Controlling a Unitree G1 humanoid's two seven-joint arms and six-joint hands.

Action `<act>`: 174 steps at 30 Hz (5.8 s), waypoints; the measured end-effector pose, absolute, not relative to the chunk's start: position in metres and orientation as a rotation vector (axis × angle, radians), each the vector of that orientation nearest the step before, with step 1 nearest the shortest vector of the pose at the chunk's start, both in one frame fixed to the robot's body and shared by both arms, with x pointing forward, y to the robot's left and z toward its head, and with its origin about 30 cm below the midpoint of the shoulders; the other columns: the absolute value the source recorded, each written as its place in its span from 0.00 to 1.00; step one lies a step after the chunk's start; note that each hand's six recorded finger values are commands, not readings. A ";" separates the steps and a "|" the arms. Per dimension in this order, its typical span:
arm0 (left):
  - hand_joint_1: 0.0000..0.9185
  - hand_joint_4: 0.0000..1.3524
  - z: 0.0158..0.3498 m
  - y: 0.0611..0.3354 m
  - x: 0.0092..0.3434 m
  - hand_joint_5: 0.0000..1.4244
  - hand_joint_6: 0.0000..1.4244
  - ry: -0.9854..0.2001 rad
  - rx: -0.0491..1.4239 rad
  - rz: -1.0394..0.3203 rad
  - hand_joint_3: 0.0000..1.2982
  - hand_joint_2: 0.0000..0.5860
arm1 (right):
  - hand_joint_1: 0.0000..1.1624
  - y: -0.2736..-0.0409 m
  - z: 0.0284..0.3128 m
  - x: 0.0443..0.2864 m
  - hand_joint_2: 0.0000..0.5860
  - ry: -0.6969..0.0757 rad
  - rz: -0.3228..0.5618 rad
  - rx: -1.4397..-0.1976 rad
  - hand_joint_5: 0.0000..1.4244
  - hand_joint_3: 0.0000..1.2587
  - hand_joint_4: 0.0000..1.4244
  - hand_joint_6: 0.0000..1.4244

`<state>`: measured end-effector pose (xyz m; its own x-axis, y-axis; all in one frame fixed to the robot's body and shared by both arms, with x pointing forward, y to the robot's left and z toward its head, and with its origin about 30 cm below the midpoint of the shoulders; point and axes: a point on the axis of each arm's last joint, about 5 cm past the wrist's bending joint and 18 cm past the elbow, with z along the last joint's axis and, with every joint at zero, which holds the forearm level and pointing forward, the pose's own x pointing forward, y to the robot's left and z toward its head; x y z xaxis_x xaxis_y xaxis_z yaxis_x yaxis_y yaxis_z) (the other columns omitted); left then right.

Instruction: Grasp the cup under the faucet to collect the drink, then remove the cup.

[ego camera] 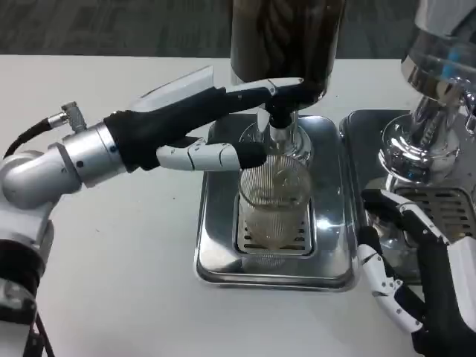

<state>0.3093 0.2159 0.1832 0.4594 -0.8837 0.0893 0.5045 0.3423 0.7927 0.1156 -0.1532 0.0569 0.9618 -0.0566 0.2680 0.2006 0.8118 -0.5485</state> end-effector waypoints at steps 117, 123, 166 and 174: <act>0.00 0.07 0.182 0.223 0.298 0.08 0.05 -0.657 0.912 -0.913 0.12 0.20 | 0.44 -0.152 0.070 0.197 0.42 -0.152 0.307 -0.402 0.04 0.05 0.02 0.08; 0.00 0.07 0.181 0.223 0.298 0.08 0.05 -0.655 0.910 -0.912 0.12 0.20 | 0.44 -0.152 0.071 0.198 0.42 -0.155 0.309 -0.401 0.04 0.05 0.02 0.08; 0.00 0.08 0.184 0.240 0.302 0.10 0.07 -0.577 0.637 -0.794 0.14 0.22 | 0.45 -0.151 0.068 0.197 0.43 -0.143 0.310 -0.398 0.05 0.06 0.03 0.09; 0.00 0.11 0.190 0.243 0.302 0.11 0.09 -0.625 0.560 -0.760 0.15 0.21 | 0.45 -0.152 0.067 0.195 0.43 -0.136 0.309 -0.397 0.05 0.06 0.03 0.09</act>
